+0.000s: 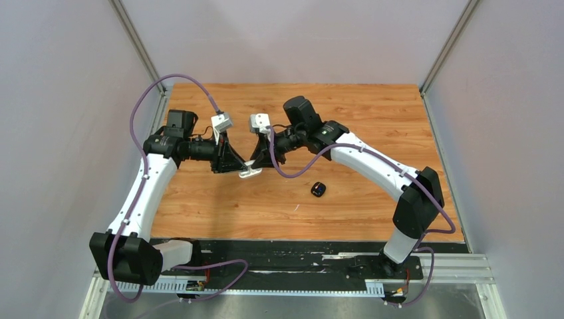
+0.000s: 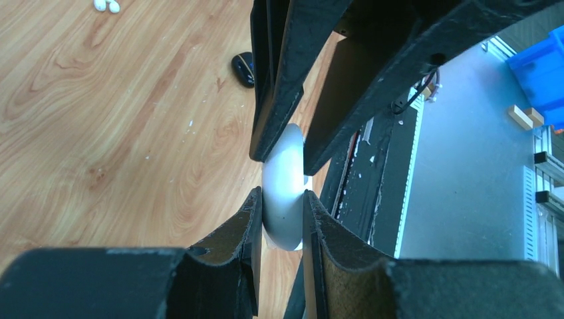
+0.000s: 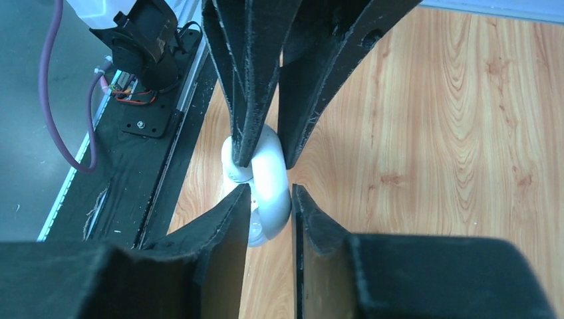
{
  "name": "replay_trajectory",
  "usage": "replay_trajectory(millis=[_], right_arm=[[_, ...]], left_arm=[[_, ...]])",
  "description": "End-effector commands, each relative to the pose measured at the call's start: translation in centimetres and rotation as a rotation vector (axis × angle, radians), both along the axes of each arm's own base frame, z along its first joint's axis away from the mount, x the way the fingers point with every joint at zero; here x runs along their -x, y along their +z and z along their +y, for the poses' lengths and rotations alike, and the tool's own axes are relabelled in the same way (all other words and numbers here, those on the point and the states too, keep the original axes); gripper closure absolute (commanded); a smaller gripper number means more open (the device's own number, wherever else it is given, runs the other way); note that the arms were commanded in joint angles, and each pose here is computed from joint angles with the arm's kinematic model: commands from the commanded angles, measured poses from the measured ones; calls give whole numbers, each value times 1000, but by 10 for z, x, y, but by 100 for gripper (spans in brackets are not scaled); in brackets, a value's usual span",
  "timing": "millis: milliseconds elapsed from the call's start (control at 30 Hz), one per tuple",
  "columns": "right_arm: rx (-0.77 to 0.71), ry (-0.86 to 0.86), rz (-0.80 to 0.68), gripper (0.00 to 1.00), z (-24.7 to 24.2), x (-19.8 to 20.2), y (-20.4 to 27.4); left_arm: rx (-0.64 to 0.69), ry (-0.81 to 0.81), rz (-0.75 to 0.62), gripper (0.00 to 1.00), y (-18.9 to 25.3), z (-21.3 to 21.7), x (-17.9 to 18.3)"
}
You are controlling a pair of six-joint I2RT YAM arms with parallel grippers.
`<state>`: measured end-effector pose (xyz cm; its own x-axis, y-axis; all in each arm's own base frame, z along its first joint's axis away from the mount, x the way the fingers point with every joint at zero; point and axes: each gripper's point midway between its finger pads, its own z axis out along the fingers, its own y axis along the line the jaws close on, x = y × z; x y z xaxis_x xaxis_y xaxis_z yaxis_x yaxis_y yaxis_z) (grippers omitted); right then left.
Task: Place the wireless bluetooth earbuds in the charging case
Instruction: Adjust the charging case.
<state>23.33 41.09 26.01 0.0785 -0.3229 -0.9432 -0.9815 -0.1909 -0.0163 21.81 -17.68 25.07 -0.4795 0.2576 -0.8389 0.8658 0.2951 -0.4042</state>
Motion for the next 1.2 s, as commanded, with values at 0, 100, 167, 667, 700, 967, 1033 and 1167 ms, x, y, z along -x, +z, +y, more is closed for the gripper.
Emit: replay_trajectory(millis=[0, 100, 167, 667, 700, 967, 1033, 1167], right_arm=[[-50, 23, -30, 79, 10, -1, 20], [-51, 26, -31, 99, 9, 0, 19], [-49, 25, -36, 100, 8, -1, 18], [-83, -82, -347, 100, -2, -9, 24], [-94, -83, -368, 100, -2, -7, 26], [-160, -45, -462, 100, -2, 7, 36], [-160, -43, -464, 100, -1, 8, 36], [-162, -40, -472, 100, -1, 8, 37]], left_arm=[[32, -41, -70, 100, 19, -4, 0], [27, -36, -69, 100, 19, -4, -1], [14, -12, -56, 90, 17, -3, -3], [135, 191, 76, 40, 51, -1, -34], [139, 164, 103, 41, 48, -3, -27], [153, -1, 248, 42, 29, -8, 0], [149, -32, 270, 42, 29, -8, 7], [149, -68, 266, 50, 28, -9, 8]])
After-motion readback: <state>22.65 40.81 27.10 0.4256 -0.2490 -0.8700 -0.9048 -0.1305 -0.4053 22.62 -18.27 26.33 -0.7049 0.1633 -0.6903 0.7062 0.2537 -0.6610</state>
